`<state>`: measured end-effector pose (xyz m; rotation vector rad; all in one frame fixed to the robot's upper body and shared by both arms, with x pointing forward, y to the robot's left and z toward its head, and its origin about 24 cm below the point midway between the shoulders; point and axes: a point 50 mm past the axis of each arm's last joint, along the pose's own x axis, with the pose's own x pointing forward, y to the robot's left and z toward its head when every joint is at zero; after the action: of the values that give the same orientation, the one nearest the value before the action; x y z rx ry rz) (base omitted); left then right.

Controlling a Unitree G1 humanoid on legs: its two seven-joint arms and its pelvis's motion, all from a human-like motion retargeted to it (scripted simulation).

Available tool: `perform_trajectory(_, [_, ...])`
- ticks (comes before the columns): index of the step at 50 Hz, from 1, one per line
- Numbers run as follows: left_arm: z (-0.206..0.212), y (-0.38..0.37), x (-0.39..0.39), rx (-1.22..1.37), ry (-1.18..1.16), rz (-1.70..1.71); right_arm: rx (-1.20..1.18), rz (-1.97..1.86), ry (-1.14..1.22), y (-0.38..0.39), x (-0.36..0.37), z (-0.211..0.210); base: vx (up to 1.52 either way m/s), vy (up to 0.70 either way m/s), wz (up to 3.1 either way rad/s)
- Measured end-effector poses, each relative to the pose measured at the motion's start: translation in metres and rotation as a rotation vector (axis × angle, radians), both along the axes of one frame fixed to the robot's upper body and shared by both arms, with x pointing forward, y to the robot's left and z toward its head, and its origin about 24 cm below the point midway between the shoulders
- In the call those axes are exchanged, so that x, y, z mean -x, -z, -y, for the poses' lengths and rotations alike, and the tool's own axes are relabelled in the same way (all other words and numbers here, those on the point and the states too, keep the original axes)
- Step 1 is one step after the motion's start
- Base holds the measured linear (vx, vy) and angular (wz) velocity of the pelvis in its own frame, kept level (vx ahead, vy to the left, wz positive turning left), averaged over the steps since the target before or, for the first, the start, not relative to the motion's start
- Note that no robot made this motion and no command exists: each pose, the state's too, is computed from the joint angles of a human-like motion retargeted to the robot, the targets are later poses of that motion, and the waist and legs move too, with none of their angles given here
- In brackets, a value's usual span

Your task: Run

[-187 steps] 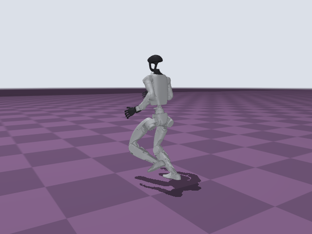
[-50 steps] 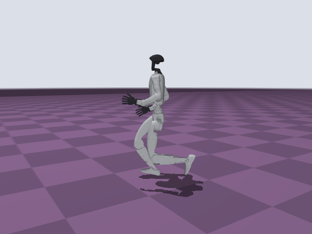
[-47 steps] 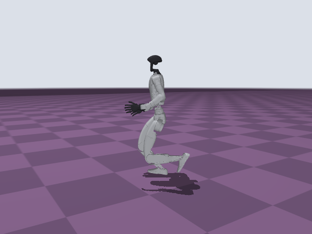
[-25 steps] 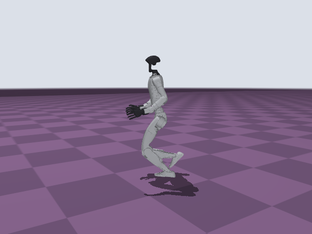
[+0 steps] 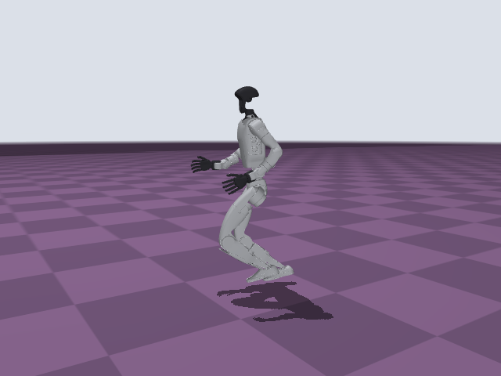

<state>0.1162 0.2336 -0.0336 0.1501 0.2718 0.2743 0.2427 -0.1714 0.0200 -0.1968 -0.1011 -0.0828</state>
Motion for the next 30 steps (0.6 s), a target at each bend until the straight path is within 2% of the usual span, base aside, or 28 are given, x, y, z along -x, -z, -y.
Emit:
perform_trajectory(9, [-0.018,0.014,0.056,0.001,-0.106,-0.167,-0.074,0.139,-0.182,-0.03,0.004,-0.028,0.01,0.06,0.42])
perform_trajectory(15, [-0.015,0.014,0.013,-0.103,-0.072,-0.085,0.036,0.029,-0.176,-0.001,0.01,-0.035,-0.05,-0.02,-0.16])
perform_trajectory(23, [0.015,-0.04,-0.088,-0.099,0.014,0.289,0.047,-0.342,-0.088,0.071,0.068,0.001,0.01,0.03,-0.29])
perform_trajectory(30, [0.045,-0.085,-0.102,-0.007,0.152,0.545,-0.051,-0.529,0.067,0.09,0.131,0.041,0.05,-0.08,-0.44])
